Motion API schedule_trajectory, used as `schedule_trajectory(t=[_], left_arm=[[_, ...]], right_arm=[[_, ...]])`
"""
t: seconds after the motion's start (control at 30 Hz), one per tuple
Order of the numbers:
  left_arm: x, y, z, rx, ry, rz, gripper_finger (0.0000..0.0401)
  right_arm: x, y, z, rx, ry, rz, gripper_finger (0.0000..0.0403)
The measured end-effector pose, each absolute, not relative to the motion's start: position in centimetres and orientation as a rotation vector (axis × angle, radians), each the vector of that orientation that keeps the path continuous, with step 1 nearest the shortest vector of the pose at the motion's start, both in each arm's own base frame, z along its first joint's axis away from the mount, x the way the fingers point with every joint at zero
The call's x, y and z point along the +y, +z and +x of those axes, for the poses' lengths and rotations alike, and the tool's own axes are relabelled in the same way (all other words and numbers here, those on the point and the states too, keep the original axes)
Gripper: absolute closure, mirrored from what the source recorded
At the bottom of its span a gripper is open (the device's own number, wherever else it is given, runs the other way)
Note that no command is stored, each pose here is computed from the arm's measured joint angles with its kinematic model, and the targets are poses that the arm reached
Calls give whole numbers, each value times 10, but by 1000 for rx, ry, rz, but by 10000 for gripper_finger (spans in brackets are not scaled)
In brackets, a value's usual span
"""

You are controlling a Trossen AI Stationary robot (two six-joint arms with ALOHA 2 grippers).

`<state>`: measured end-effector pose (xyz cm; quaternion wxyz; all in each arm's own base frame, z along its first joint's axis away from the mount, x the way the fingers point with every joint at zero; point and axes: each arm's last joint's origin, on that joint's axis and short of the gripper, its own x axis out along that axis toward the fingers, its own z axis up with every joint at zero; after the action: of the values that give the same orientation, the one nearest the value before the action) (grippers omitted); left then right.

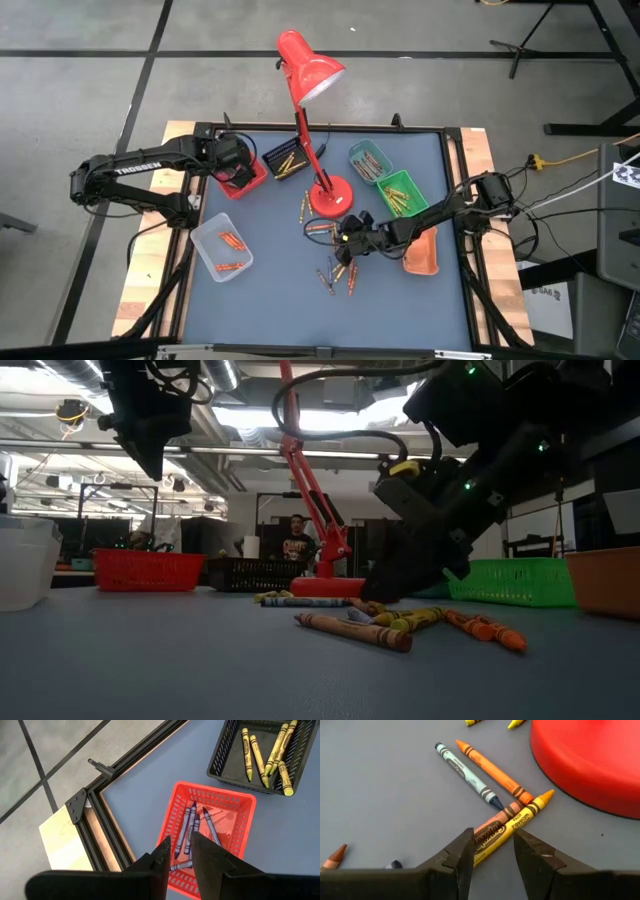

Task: Sort crayons
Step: Put the yellow crayon into the middle right green bin

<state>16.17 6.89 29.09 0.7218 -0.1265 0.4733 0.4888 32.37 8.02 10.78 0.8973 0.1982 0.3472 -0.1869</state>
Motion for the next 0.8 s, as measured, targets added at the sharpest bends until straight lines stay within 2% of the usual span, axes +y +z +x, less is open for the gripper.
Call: schedule_trajectory(t=[0.8], left_arm=[[70, 292, 164, 1017, 1078, -287, 342]], right_arm=[[79, 105, 328, 718, -462, 385, 262]])
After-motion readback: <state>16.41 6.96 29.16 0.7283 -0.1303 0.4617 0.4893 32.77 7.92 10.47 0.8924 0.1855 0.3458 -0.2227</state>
